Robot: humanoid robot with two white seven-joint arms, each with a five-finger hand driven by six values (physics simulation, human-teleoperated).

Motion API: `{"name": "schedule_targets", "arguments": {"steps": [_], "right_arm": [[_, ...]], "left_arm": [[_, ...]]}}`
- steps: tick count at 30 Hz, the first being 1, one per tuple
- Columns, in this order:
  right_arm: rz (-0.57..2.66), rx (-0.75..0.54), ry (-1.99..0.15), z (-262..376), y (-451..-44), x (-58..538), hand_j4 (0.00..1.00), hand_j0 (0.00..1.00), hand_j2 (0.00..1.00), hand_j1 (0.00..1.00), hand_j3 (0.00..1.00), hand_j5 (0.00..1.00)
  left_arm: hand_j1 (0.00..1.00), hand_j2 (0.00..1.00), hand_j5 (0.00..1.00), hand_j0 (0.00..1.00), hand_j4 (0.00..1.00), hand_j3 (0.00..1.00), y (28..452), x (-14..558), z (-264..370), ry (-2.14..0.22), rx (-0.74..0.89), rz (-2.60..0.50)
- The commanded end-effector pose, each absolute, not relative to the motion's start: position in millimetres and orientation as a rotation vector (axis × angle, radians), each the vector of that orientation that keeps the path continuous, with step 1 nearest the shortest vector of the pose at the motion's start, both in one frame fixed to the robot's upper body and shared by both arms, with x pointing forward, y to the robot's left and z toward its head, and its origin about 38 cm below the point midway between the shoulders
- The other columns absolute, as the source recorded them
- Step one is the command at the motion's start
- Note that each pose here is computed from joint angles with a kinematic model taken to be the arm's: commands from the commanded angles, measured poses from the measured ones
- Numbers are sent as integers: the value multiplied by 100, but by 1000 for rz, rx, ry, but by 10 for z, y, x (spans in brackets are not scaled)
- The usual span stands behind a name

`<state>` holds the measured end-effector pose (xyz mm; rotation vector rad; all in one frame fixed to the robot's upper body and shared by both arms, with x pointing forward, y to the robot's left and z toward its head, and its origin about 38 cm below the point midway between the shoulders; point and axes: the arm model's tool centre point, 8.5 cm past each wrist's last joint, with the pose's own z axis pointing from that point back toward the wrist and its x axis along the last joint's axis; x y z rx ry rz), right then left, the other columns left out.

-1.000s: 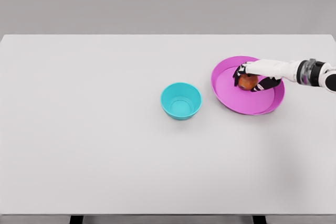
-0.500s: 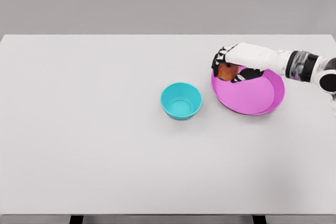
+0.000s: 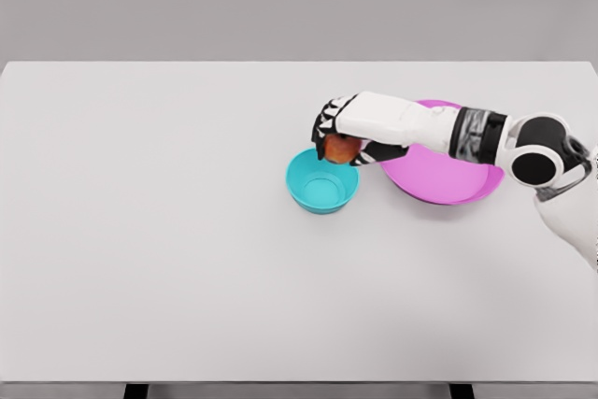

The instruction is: Put the apple from the pink plate into the blue bowl with your right arm

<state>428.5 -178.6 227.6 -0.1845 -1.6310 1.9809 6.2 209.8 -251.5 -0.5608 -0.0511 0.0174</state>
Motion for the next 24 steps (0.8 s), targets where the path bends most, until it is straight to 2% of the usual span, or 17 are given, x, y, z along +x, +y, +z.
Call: {"name": "schedule_targets", "arguments": {"steps": [1,5,7,9,10,11,20,24], "right_arm": [[1985,-157,-1637,2236,-1689,4260,45,45,45,45,45,45],[1994,-142,-1632,2197,-1650,4241,46,46,46,46,46,46],[1998,-142,-1634,2200,-1646,4236,53,53,53,53,53,53],[2000,-143,-1633,2199,-1652,4230,72,72,72,72,72,72],[1999,-145,-1631,2197,-1662,4230,74,74,74,74,74,74],[1997,-146,-1630,2194,-1671,4230,82,82,82,82,82,82],[2011,-163,-1654,2294,-1654,4173,100,100,100,100,100,100],[2028,-194,-1647,2361,-1728,4131,100,100,100,100,100,100]], "left_arm": [[100,100,100,100,100,100,2097,62,-2515,-50,-561,19],[100,100,100,100,100,100,2099,58,-2515,-50,-561,19],[100,100,100,100,100,100,2097,62,-2515,-50,-561,19],[100,100,100,100,100,100,2097,62,-2515,-50,-561,19],[100,100,100,100,100,100,2097,63,-2515,-52,-561,18],[100,100,100,100,100,100,2097,62,-2515,-50,-561,19],[100,100,100,100,100,100,2097,62,-2515,-50,-561,19],[100,100,100,100,100,100,2097,63,-2515,-52,-561,18]]}}
